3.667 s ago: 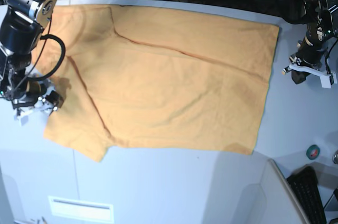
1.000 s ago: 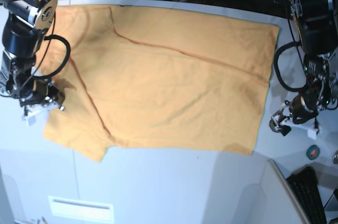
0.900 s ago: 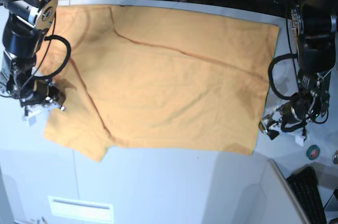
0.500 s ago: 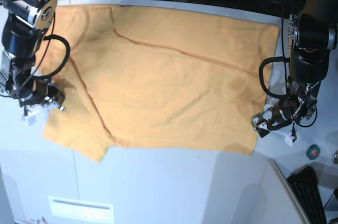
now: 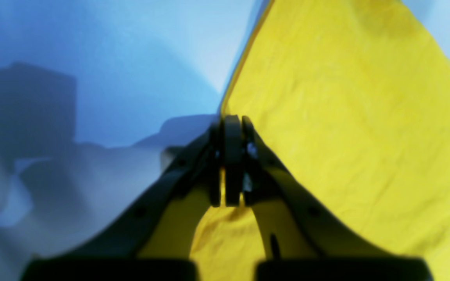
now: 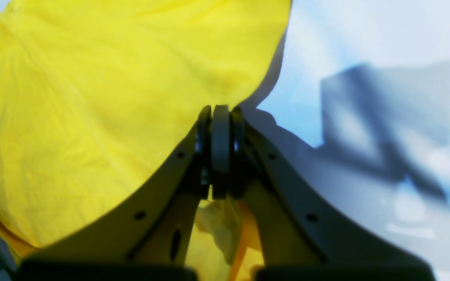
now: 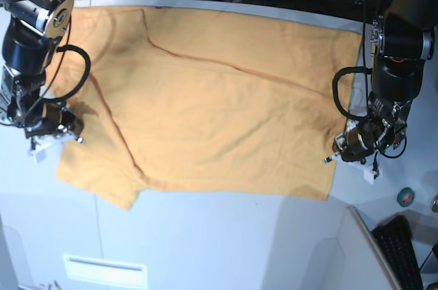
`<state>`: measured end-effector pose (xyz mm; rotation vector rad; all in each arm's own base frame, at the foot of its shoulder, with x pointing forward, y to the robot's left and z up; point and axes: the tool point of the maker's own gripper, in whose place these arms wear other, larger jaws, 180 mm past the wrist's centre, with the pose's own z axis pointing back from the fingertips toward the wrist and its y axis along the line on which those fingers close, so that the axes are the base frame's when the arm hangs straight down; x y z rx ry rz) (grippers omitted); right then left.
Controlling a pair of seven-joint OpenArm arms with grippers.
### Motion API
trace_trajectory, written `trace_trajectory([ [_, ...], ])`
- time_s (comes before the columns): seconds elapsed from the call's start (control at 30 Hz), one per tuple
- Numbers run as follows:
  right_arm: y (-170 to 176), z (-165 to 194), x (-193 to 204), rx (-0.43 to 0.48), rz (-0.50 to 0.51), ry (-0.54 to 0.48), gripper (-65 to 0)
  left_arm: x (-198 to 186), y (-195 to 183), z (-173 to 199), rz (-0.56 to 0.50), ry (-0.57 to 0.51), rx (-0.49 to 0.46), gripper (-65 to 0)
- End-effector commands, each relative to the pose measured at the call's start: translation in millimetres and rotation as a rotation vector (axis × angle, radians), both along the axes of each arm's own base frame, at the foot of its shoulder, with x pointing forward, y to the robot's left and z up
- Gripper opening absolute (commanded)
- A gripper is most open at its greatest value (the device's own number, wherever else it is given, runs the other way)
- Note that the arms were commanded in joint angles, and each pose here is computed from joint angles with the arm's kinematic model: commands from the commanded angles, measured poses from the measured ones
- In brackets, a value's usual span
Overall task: Layout the t-shirt on the table in an organized manner, then fold the t-shirt properly
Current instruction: 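Lower the left gripper and grasp the shirt's opposite side edge, then hold both side edges and lift the shirt slightly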
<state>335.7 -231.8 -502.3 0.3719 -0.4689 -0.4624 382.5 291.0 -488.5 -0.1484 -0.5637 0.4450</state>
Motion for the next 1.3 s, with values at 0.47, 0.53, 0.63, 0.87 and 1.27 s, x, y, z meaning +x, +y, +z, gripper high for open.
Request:
trace_trajectory([
  [0.47,-10,13,14,-0.019,-0.01,-0.038,-65.0,-4,-8,39,-0.151,-0.023,0.026,-65.0],
  [0.53,-9,12,14,-0.017,-0.01,-0.038,-65.0,-14,0,41,-0.113,-0.029,0.005,-65.0],
  [0.63,-9,12,14,-0.017,-0.01,-0.038,-65.0,-25,13,49,-0.055,-0.031,-0.036,-65.0],
  [0.87,-8,12,14,-0.016,-0.009,-0.038,-65.0,-56,11,63,-0.083,0.015,-0.065,-65.0],
  [1.27,-8,12,14,-0.015,-0.009,-0.037,-65.0,-97,20,50,-0.057,0.067,-0.061,-65.0],
])
